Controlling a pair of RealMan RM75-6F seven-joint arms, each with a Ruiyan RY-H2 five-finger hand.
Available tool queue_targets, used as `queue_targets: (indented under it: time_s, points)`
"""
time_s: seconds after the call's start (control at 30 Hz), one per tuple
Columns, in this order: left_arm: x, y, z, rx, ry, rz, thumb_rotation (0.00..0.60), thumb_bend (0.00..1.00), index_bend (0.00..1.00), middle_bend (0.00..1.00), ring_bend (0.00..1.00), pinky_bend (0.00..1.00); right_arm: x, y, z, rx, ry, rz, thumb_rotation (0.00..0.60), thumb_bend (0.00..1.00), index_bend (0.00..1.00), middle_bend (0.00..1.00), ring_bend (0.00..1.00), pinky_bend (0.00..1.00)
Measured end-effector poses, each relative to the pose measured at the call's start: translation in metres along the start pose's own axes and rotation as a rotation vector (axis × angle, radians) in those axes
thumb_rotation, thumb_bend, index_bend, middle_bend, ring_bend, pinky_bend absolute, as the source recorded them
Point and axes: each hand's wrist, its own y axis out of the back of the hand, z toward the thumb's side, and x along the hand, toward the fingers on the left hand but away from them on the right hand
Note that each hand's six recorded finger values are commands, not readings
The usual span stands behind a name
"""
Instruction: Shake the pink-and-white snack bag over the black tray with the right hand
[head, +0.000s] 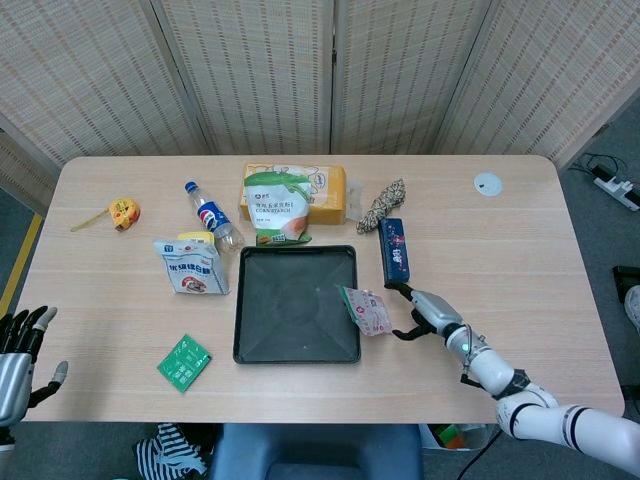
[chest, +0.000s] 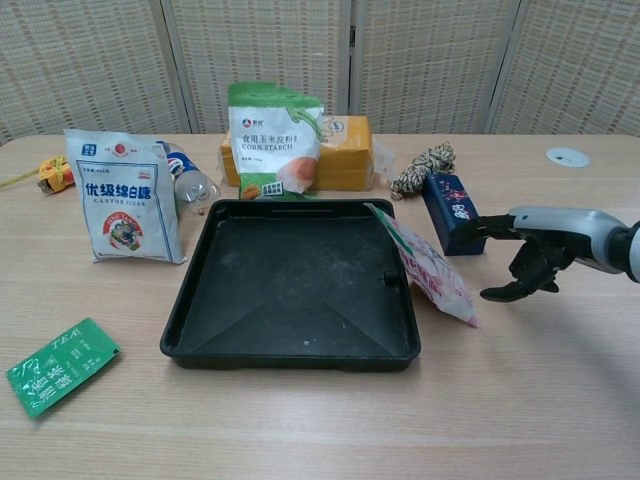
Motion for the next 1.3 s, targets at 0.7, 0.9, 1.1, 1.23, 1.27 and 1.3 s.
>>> queue_targets:
  time_s: [0.7, 0.9, 1.1, 1.23, 1.27, 1.3]
  points:
    - [0.003, -0.002, 0.004, 0.009, 0.001, -0.014, 0.6, 0.42, 0.11, 0.11, 0.09, 0.01, -0.035, -0.009, 0.001, 0.139, 0.053, 0.03, 0.6, 0.27, 0.09, 0.11, 0.86, 0.78]
    - [0.002, -0.002, 0.003, 0.006, 0.004, -0.013, 0.6, 0.42, 0.11, 0.11, 0.09, 0.01, -0.042, -0.009, 0.002, 0.141, 0.059, 0.02, 0.6, 0.27, 0.09, 0.12, 0.86, 0.78]
    - [0.002, -0.002, 0.002, 0.008, 0.006, -0.014, 0.6, 0.42, 0.11, 0.11, 0.09, 0.01, -0.05, -0.012, 0.005, 0.147, 0.065, 0.015, 0.6, 0.26, 0.13, 0.15, 0.86, 0.78]
    - [0.002, -0.001, 0.001, 0.008, 0.008, -0.013, 0.6, 0.42, 0.11, 0.11, 0.09, 0.01, -0.055, -0.013, 0.007, 0.146, 0.072, 0.006, 0.6, 0.26, 0.31, 0.24, 0.87, 0.78]
    - [0.001, -0.001, 0.001, 0.007, 0.009, -0.013, 0.6, 0.42, 0.11, 0.11, 0.09, 0.01, -0.056, -0.013, 0.008, 0.144, 0.074, 0.001, 0.6, 0.26, 0.34, 0.26, 0.88, 0.78]
    - [0.001, -0.001, 0.001, 0.007, 0.01, -0.013, 0.6, 0.42, 0.11, 0.11, 0.09, 0.01, -0.057, -0.013, 0.008, 0.143, 0.077, -0.003, 0.6, 0.26, 0.4, 0.29, 0.89, 0.78]
